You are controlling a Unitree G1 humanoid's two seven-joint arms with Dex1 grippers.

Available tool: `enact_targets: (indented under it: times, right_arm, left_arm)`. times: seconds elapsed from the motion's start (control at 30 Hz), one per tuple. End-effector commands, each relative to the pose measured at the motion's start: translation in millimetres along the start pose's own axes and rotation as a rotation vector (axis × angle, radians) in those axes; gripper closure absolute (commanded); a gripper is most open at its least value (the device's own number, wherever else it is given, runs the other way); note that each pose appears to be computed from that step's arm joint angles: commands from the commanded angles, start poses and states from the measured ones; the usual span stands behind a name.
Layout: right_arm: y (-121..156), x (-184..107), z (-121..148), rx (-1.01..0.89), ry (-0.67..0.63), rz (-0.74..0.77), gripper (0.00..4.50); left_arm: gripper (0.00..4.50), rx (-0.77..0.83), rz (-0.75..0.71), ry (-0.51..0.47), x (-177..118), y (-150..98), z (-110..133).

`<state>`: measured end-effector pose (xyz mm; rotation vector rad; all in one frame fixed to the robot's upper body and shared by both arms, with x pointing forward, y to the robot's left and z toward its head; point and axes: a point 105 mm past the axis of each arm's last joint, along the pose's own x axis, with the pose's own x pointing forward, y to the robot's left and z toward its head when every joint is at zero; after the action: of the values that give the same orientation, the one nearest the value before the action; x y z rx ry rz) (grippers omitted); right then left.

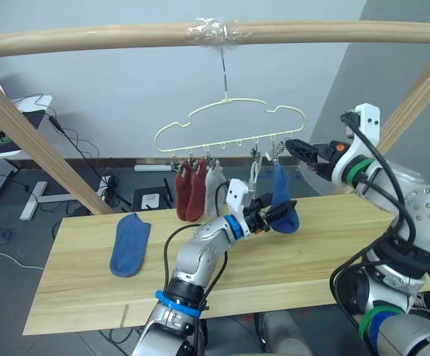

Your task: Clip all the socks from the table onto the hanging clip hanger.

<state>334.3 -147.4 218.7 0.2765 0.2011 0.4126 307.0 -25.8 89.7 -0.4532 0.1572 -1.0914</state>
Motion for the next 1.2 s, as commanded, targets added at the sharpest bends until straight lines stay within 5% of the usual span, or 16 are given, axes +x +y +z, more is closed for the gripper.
enact_targets:
  times: [0.03, 0.07, 0.17, 0.3, 0.43, 0.53, 0.6, 0.7, 0.83, 1.2]
  right_arm:
    - [5.5, -6.6, 3.3, -0.095, -0.083, 0.005, 0.00]
    - [2.0, -6.9, -7.9, -0.154, -0.055, -0.015, 0.00]
    - [-0.9, -7.6, -37.5, -0.265, -0.008, -0.011, 0.00]
    - [-8.8, -5.3, -44.9, -0.288, -0.058, -0.052, 0.00]
    - [-11.1, -0.3, -43.3, -0.347, -0.129, -0.097, 0.00]
    - [-8.7, 3.5, -41.9, -0.390, -0.180, -0.108, 0.58]
    - [-8.2, 6.3, -41.7, -0.427, -0.201, -0.121, 1.26]
    - [-7.1, 10.6, -42.0, -0.431, -0.228, -0.132, 1.26]
    - [-4.7, 19.6, -40.9, -0.413, -0.272, -0.160, 2.08]
    - [-7.2, 46.7, -22.6, -0.360, -0.360, -0.227, 2.08]
  left_arm:
    - [0.37, 0.022, -0.013, 0.011, -12.5, -1.7, 0.5]
    - [0.03, 0.047, 0.008, 0.030, -21.3, 2.2, -1.4]
    - [0.03, 0.095, 0.052, 0.085, -52.1, 9.8, -4.2]
    - [0.03, 0.164, 0.138, 0.136, -79.3, 19.0, 5.2]
    - [0.03, 0.290, 0.218, 0.107, -104.0, 23.4, 32.0]
    - [0.00, 0.362, 0.225, 0.045, -115.8, 16.1, 51.9]
    - [0.00, 0.402, 0.237, 0.016, -120.3, 11.9, 61.7]
    - [0.00, 0.434, 0.249, -0.002, -123.8, 7.6, 67.7]
    - [0.00, 0.431, 0.254, -0.032, -124.9, -1.0, 70.2]
    - [0.00, 0.423, 0.198, -0.070, -119.9, -20.0, 73.6]
